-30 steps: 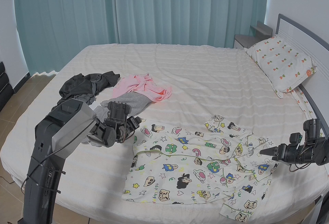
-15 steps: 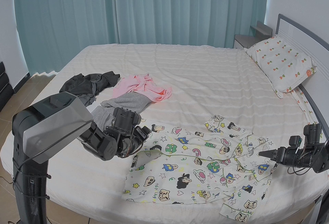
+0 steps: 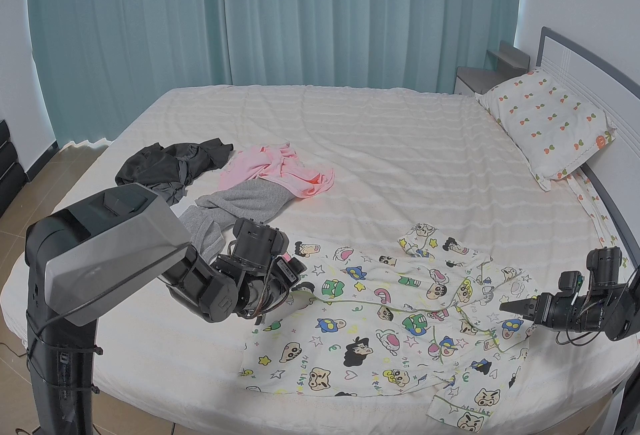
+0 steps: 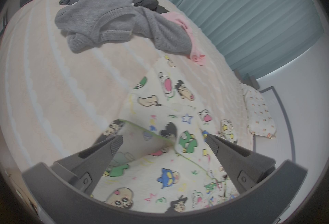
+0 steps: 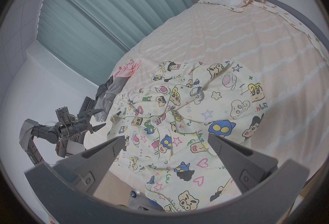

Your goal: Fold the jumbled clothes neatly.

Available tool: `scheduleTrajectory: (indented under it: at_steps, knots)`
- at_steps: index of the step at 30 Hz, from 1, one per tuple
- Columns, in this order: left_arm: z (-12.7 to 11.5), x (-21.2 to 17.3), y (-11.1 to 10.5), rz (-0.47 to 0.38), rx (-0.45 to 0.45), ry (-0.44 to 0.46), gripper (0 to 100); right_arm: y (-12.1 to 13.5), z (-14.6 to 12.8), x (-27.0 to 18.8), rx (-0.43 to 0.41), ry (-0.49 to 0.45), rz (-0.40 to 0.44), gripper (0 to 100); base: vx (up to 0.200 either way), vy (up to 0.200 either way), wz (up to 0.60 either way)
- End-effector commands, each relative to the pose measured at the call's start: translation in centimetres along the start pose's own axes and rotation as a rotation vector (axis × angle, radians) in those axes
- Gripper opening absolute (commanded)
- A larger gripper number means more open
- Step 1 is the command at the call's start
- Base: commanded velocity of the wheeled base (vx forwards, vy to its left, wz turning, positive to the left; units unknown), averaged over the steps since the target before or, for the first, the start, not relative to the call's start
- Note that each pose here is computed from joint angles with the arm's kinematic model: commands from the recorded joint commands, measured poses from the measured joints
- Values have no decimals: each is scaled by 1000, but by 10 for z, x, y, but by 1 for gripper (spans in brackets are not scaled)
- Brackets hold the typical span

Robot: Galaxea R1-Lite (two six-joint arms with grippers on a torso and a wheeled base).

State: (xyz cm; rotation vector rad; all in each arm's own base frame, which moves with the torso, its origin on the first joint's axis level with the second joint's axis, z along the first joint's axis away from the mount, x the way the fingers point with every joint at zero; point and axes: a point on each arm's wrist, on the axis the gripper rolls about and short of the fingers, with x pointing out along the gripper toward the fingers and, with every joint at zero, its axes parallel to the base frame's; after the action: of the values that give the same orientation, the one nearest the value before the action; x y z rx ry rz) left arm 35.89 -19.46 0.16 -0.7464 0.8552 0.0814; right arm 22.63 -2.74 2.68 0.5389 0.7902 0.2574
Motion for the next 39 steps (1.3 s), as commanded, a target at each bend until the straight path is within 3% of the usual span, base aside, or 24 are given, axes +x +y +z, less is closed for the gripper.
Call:
scheduleTrajectory:
  at_steps: [1,7,14,27,28,39]
  knots:
    - [-7,6,1,18,13,10,100,0,0,0,0,0,1,100,0,0,0]
    - [-10,10,3,33,48,5,100,0,1,1,-3,-1,4,100,0,0,0]
    - [-27,26,6,88,180,-36,100,0,2,2,-5,-5,3,100,0,0,0]
    - [-21,53,-1,107,173,-133,100,0,3,1,-13,-20,6,100,0,0,0]
    - [-22,54,-1,108,173,-134,0,0,3,1,-12,-19,6,100,0,0,0]
    - [-19,46,2,153,178,-181,0,0,2,1,-11,-16,5,100,0,0,0]
